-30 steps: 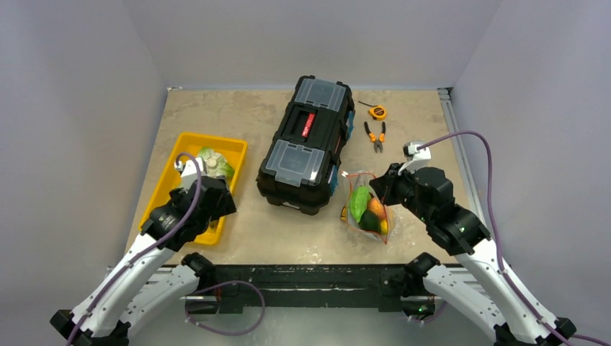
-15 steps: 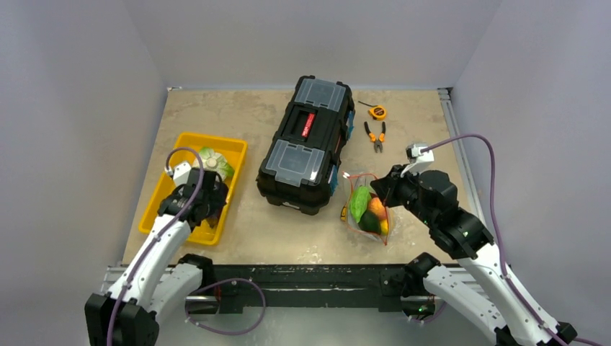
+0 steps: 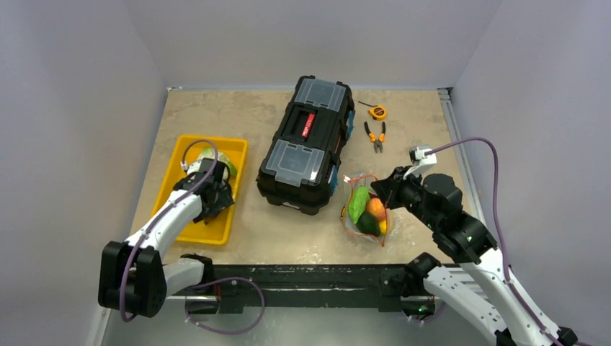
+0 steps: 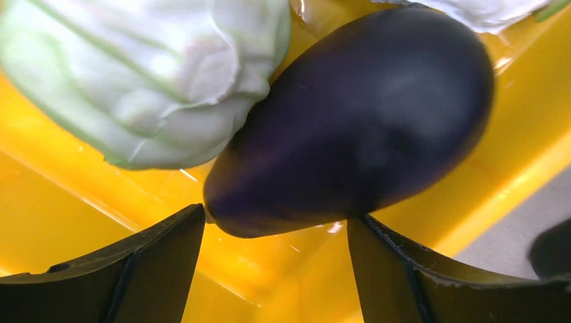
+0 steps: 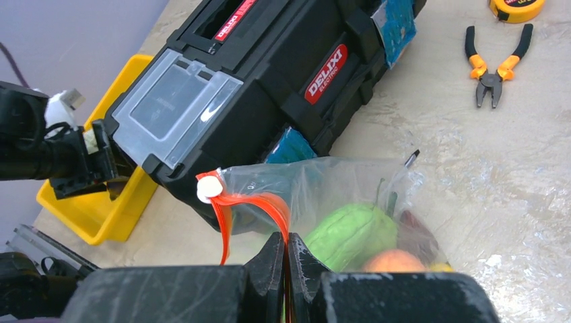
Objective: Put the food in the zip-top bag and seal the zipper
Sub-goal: Pick up the fake vegetable from the bin.
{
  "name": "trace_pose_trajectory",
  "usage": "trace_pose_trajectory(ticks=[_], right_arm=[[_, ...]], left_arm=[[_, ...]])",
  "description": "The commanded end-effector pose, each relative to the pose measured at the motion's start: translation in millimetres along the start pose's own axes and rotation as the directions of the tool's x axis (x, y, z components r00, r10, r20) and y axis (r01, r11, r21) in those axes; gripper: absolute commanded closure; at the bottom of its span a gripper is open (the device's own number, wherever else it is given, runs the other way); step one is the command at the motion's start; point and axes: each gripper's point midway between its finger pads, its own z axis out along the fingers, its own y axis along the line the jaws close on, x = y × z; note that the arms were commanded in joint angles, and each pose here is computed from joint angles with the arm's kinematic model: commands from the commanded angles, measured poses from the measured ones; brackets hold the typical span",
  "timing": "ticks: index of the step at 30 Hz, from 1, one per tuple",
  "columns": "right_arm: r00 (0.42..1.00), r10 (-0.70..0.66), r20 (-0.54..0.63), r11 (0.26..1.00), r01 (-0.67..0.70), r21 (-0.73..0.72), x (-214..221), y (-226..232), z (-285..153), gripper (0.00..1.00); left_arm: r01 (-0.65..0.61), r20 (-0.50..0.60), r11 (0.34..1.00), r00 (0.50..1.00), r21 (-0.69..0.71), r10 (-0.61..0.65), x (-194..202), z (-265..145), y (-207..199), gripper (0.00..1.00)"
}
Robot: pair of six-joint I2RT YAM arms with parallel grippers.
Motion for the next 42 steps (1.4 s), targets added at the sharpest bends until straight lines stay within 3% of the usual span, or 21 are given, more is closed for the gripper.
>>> trace_pose_trajectory(ticks=[1, 12, 19, 24, 29, 36, 42], right_arm=[[0.999, -0.016, 0.046, 0.998, 0.019, -0.064, -12, 13, -1, 1.00], [0.999, -0.018, 0.043, 0.997, 0.021, -0.069, -12, 14, -1, 1.00], [0.998, -0.012, 0.057, 0.998, 0.016, -0.066, -13, 13, -2, 1.00], [0.999, -0.019, 0.035, 0.997, 0.022, -0.068, -10, 14, 1, 1.00], [0.999, -0.010, 0.052, 0.998, 0.014, -0.069, -12, 13, -4, 1.00], [0.999, -0.017, 0.047, 0.997, 0.020, -0.071, -12, 14, -2, 1.00], [0.998, -0.010, 0.062, 0.997, 0.015, -0.076, -13, 14, -5, 1.00]], left_arm=[[0.044, -0.050, 0.999, 0.998, 0.022, -0.043, 0, 6, -16, 0.22], [0.069, -0.049, 0.997, 0.997, 0.030, -0.067, -1, -7, -13, 0.23], [0.110, 0.109, 0.978, 0.985, 0.178, -0.130, -29, -45, -14, 0.19], [-0.023, 0.204, 0.954, 0.978, 0.300, -0.040, -47, -51, -37, 0.18], [-0.127, 0.154, 0.963, 0.984, 0.239, 0.091, -44, -34, -40, 0.19], [-0.081, 0.141, 0.973, 0.989, 0.215, 0.052, -46, -16, -44, 0.28], [-0.103, 0.119, 0.975, 0.990, 0.195, 0.080, -46, 6, -55, 0.21]])
